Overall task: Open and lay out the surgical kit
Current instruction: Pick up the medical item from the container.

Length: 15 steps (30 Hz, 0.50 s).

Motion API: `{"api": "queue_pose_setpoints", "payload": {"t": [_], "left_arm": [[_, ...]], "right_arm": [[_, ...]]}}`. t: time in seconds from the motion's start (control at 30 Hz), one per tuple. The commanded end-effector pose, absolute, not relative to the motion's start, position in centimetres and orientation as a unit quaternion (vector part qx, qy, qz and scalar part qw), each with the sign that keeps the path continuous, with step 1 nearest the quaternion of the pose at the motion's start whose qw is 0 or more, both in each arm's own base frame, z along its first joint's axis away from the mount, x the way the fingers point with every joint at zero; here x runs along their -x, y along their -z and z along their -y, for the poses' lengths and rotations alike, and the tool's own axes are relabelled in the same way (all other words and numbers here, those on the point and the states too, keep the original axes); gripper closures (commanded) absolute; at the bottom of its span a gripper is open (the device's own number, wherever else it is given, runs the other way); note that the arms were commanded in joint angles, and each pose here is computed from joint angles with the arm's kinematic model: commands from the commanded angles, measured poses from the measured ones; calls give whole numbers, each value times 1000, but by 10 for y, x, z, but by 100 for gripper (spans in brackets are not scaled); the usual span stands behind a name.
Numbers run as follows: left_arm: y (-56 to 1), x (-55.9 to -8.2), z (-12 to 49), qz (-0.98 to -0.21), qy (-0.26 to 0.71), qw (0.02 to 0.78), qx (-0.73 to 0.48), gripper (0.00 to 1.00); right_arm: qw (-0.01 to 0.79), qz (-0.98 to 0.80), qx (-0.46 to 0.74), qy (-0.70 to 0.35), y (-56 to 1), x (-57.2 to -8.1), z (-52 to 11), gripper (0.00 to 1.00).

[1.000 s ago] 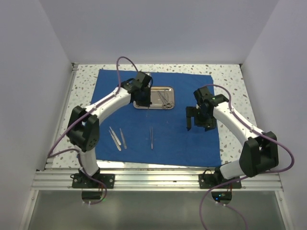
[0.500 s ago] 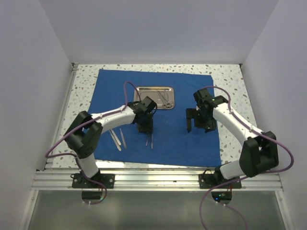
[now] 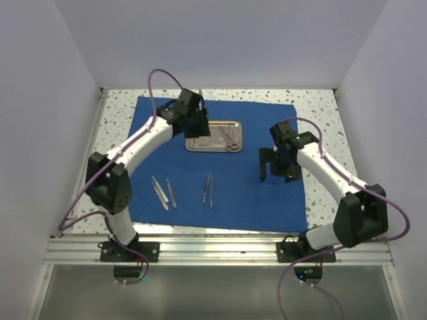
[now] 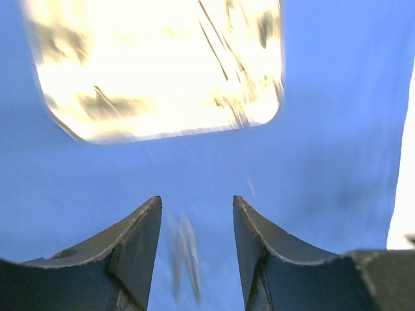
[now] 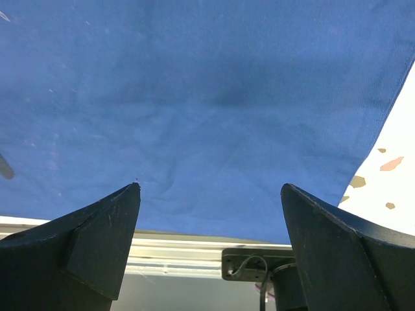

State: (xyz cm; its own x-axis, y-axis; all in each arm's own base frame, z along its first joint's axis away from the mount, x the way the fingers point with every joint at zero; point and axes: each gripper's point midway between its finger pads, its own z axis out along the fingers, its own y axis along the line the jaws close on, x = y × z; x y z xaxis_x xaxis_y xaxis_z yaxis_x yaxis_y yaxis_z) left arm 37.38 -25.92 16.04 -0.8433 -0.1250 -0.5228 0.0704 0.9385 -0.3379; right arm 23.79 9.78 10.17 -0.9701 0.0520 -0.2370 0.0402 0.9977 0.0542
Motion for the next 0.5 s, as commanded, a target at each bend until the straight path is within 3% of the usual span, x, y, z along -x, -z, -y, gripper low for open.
{"api": "queue_pose_setpoints", "payload": {"t": [0.0,0.2,0.47], "left_arm": [[-146,-426,218,-949,116,294,1,49],[-135,-500,195,-947,47,317,0,50],[-80,-516,184,-958,35,283,-2,53]], "right_arm": [[166,-984,-47,-47,-129,-255,-105,6],[185,-979,-62,-55,-145,-271,-111,6],[201,-976,-68,-43,-161,-289,-111,6]]}}
